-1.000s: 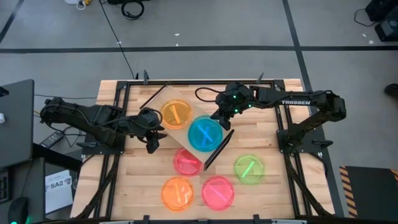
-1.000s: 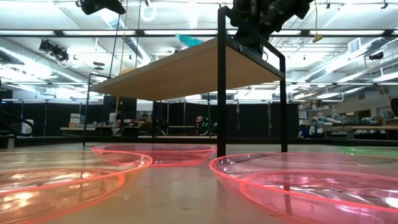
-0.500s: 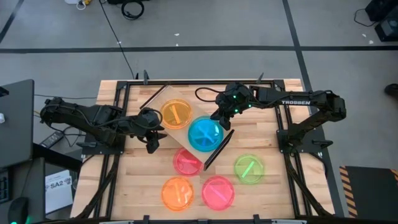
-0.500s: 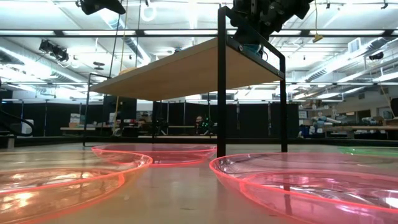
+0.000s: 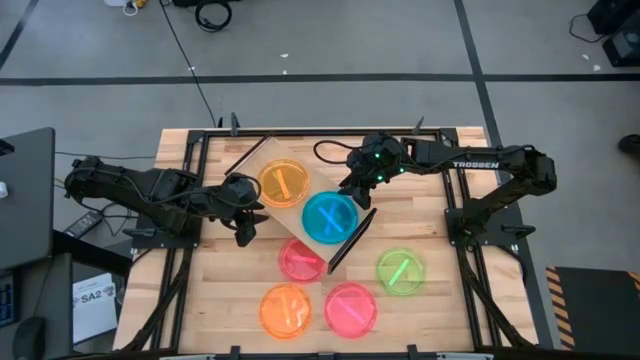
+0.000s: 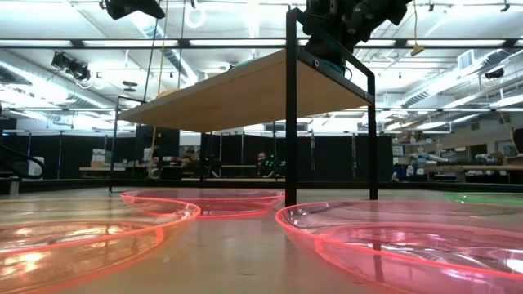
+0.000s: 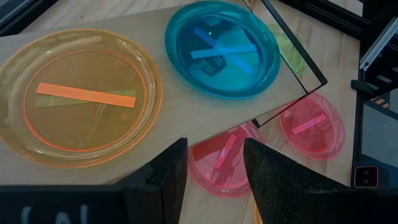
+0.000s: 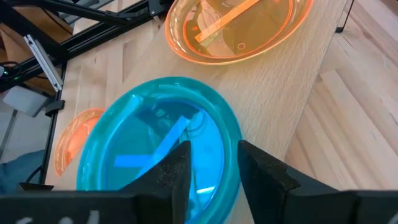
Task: Place and stack plates onto a shelf
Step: Stack the top pink plate on top of the orange plate on the shelf
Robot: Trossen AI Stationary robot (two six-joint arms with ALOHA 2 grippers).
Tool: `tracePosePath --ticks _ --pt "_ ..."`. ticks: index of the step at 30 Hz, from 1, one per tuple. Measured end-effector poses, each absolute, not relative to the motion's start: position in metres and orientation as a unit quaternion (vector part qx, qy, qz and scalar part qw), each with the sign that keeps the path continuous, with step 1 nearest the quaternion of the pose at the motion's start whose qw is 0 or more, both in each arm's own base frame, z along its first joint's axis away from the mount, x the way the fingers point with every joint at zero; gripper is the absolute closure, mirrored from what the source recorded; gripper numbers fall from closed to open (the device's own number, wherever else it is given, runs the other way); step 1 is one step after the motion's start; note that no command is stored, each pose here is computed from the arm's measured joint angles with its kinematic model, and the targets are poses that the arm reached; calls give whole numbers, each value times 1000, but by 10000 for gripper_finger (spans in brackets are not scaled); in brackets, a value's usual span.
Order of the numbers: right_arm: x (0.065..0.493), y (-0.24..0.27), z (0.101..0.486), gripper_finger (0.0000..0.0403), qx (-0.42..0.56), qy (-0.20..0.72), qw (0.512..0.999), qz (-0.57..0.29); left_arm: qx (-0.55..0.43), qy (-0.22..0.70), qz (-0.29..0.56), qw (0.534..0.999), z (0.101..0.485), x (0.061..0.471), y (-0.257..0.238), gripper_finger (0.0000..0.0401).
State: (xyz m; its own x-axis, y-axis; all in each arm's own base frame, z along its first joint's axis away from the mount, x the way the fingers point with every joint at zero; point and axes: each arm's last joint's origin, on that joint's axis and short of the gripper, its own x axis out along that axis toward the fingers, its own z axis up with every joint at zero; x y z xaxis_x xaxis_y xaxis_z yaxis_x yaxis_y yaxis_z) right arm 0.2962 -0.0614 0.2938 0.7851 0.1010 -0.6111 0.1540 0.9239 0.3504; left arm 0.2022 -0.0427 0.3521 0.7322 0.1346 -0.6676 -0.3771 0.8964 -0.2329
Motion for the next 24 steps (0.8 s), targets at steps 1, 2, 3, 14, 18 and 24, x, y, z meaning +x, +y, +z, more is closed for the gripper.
tracePosePath --ticks 1,2,3,14,18,24 --pt "296 -61 294 261 195 327 924 -14 -179 338 140 913 352 202 -43 236" --pt "296 -61 294 258 195 327 924 -14 -179 338 140 913 352 202 -43 236" --pt "296 -61 294 255 195 327 924 -14 -179 338 140 913 352 202 -43 236" --pt "296 -61 294 253 195 327 924 -14 -179 338 140 913 352 202 -43 236" --pt "296 -61 294 253 195 328 924 -15 -179 338 140 913 352 202 -43 236" --pt "284 -58 301 253 197 340 919 -16 -200 341 135 909 351 202 -48 236"
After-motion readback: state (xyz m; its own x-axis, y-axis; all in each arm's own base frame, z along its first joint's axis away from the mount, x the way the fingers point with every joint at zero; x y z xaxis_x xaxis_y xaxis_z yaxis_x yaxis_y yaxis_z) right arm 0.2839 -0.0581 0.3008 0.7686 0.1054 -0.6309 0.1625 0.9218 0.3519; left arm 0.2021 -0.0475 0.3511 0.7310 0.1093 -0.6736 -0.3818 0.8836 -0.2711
